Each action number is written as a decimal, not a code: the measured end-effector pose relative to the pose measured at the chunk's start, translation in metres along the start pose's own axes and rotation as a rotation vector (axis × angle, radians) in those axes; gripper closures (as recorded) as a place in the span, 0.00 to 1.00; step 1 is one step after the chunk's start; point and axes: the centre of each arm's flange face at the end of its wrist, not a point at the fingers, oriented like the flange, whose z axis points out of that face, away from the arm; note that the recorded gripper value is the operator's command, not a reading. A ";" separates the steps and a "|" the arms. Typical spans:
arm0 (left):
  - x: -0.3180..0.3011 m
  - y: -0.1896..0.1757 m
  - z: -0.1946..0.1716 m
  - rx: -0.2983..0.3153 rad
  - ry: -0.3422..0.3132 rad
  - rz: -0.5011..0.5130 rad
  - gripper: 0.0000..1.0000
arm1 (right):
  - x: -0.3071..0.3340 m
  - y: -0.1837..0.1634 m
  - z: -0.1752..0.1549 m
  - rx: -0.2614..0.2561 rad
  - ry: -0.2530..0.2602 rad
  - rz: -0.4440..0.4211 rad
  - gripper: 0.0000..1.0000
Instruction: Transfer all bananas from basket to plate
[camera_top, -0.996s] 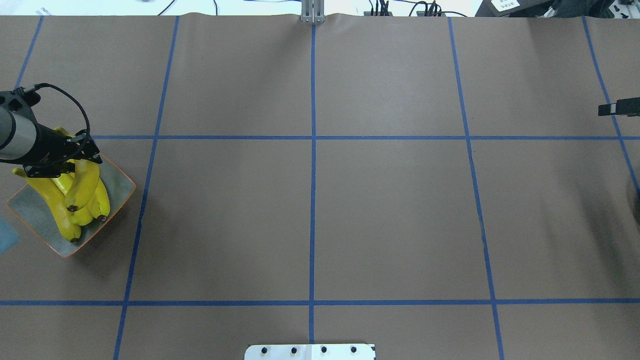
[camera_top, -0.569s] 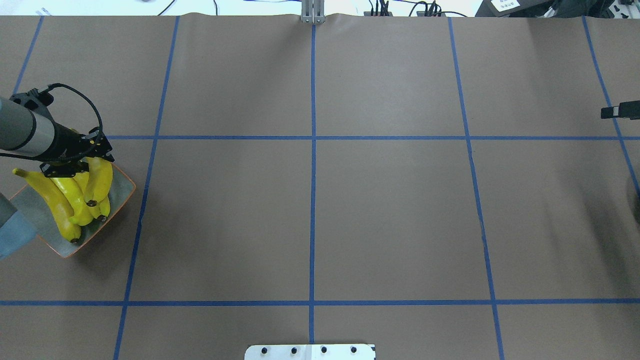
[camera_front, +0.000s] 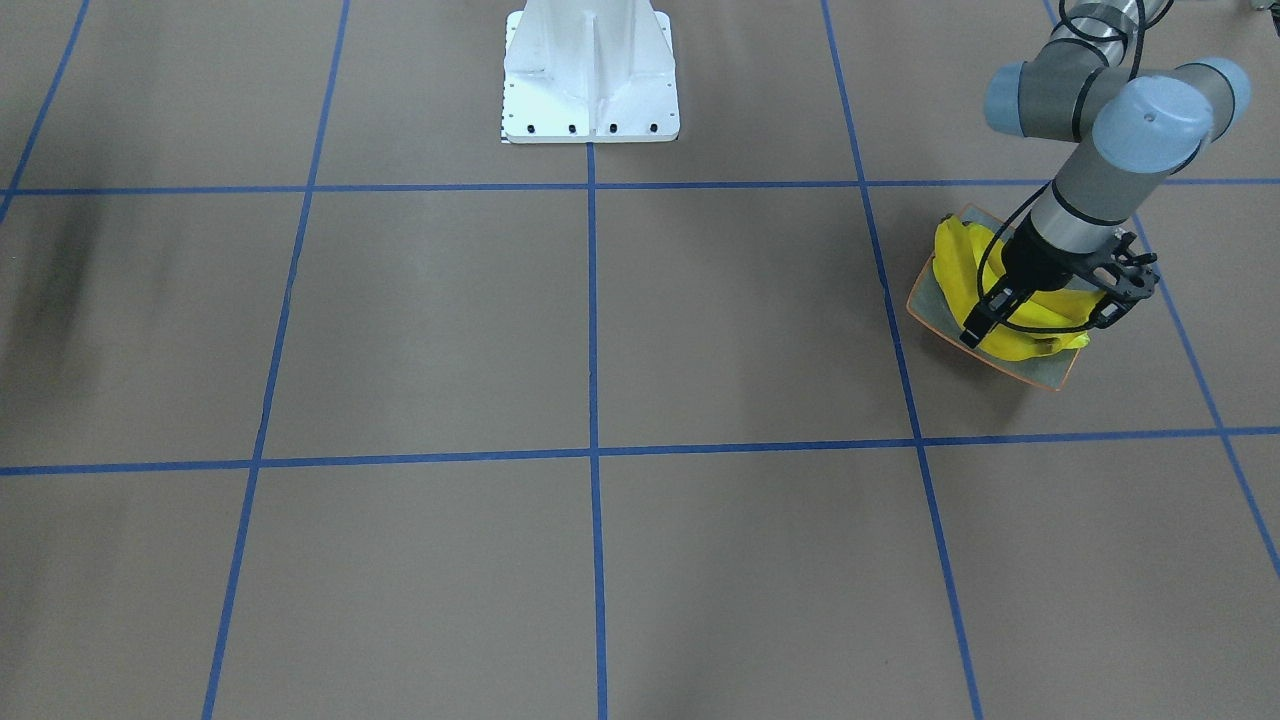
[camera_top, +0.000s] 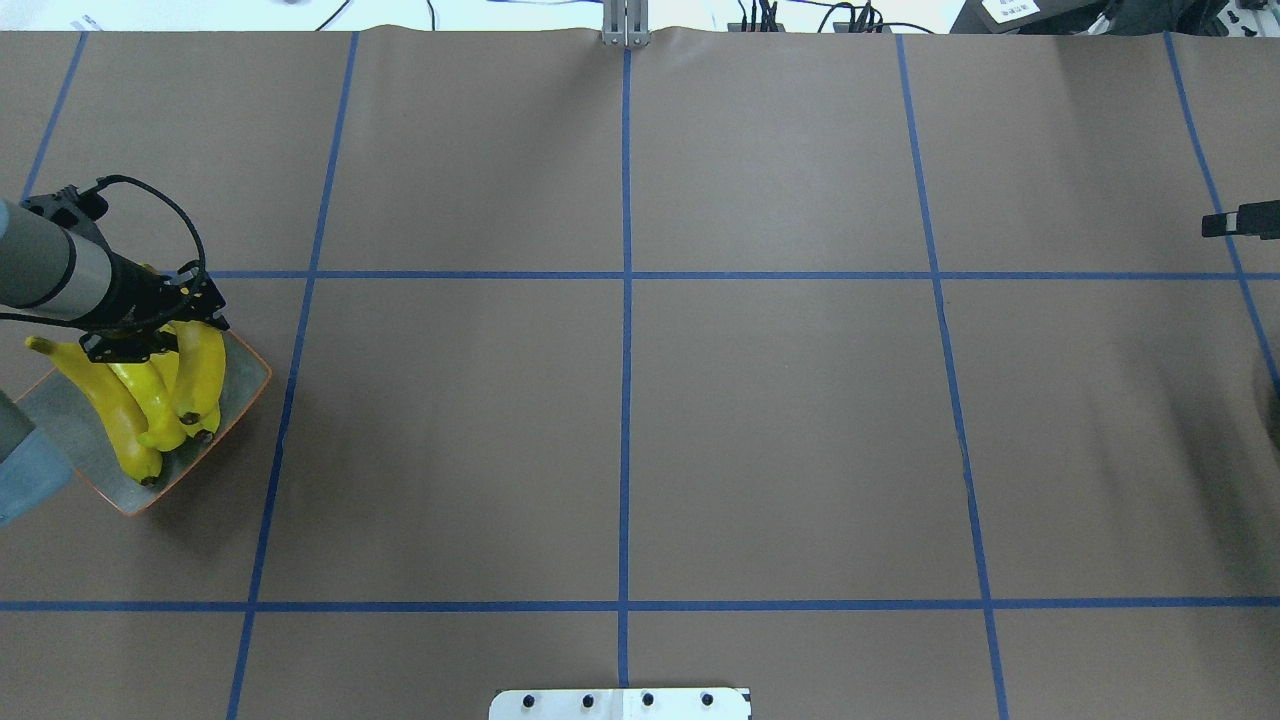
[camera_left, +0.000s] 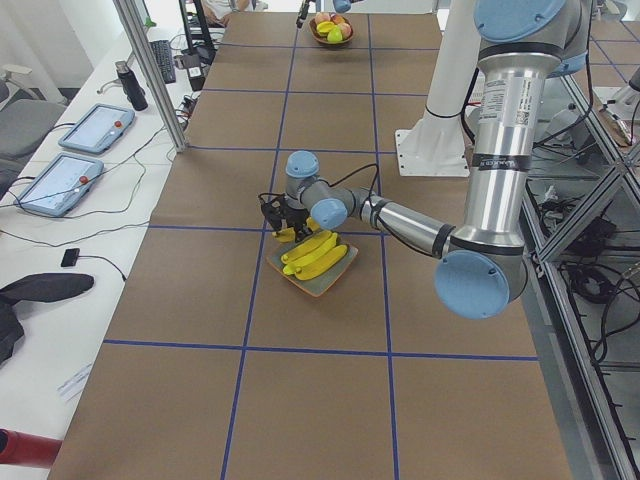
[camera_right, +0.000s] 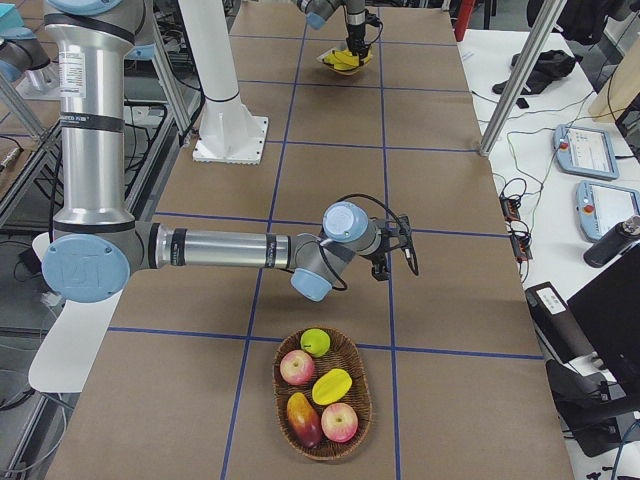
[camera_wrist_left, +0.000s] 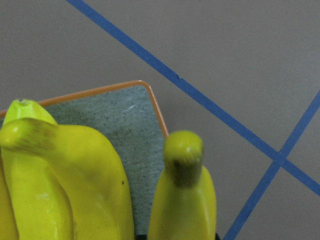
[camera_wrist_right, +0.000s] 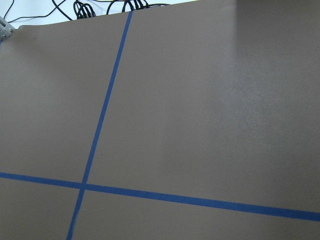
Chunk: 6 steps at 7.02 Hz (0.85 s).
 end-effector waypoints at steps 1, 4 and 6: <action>-0.003 -0.001 0.002 0.004 -0.006 0.001 0.00 | 0.000 0.000 0.000 -0.001 -0.001 0.000 0.00; -0.006 0.002 -0.005 0.005 0.002 0.029 0.00 | 0.001 -0.002 -0.004 -0.007 -0.008 0.009 0.00; -0.023 0.006 -0.040 0.006 0.033 0.190 0.00 | 0.012 -0.011 -0.019 -0.008 0.000 0.044 0.00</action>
